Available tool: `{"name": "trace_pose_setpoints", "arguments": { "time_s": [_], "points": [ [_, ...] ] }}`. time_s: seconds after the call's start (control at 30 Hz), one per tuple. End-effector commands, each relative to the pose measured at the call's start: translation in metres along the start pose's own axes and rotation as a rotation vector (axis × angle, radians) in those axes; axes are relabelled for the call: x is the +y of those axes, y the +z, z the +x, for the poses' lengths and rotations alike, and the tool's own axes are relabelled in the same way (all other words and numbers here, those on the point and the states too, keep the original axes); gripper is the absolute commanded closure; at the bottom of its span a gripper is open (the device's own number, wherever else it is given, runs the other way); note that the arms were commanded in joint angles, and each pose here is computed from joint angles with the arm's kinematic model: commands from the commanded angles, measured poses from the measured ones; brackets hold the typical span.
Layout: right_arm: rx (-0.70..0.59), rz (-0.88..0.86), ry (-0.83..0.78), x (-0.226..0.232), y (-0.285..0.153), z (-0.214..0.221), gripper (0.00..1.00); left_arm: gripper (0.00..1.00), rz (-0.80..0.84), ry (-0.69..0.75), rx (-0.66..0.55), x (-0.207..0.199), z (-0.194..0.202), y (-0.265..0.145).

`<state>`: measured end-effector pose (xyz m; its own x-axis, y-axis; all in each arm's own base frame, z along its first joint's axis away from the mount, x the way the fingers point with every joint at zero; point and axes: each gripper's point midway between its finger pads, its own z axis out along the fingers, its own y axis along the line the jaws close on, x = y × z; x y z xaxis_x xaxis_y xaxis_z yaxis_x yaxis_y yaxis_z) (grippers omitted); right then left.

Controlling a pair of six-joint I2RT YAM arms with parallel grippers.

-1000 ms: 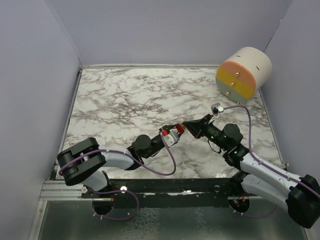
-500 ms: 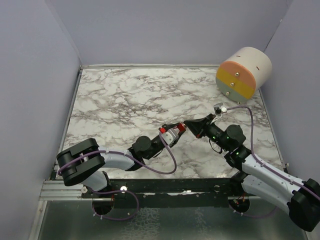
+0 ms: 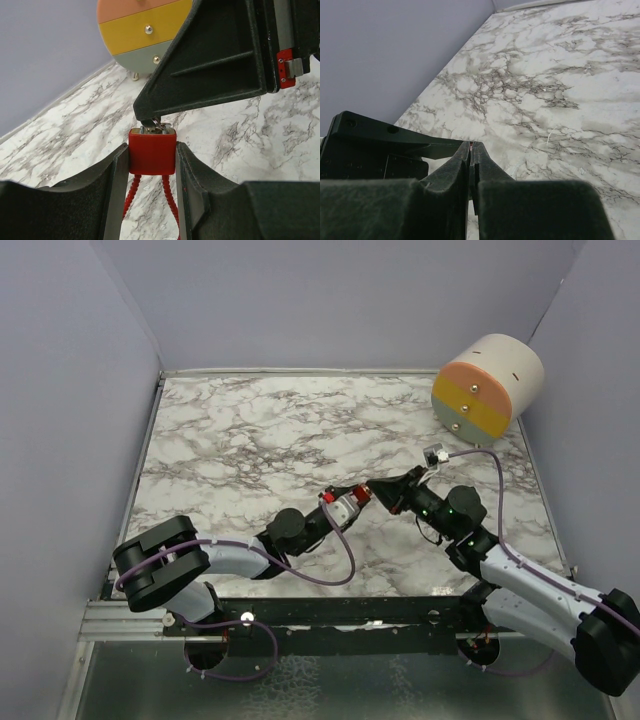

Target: Unlock with the key

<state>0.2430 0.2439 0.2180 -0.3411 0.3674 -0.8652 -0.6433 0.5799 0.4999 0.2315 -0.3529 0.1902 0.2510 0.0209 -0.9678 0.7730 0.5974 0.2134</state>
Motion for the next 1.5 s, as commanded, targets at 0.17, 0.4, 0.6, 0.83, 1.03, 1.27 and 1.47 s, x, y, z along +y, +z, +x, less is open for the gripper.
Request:
{"name": "trace_pose_setpoints", "arguments": {
  "time_s": [0.17,0.4,0.6,0.83,1.03,1.27,1.47],
  "points": [
    [0.072,0.022,-0.006,-0.001,-0.004,0.011,0.82,1.0,-0.102,-0.069,-0.073,0.022,-0.043,0.016],
    [0.05,0.031,0.001,0.001,-0.002,0.002,0.75,1.0,-0.091,-0.097,-0.021,0.018,-0.034,0.017],
    [0.064,0.047,0.007,-0.002,0.0,0.004,0.75,1.0,-0.086,-0.107,-0.024,0.018,-0.036,0.015],
    [0.069,0.068,0.018,-0.006,0.003,0.006,0.75,1.0,-0.061,-0.108,-0.025,0.014,-0.038,0.016],
    [0.077,0.074,0.018,-0.008,0.005,0.008,0.76,1.0,-0.043,-0.112,-0.017,0.01,-0.035,0.018],
    [0.075,0.074,0.021,-0.008,0.006,0.007,0.8,1.0,-0.035,-0.107,-0.008,0.008,-0.033,0.02],
    [0.023,0.109,0.027,-0.012,0.004,-0.003,0.78,1.0,-0.017,-0.119,0.006,0.003,-0.027,0.02]
  ]
}}
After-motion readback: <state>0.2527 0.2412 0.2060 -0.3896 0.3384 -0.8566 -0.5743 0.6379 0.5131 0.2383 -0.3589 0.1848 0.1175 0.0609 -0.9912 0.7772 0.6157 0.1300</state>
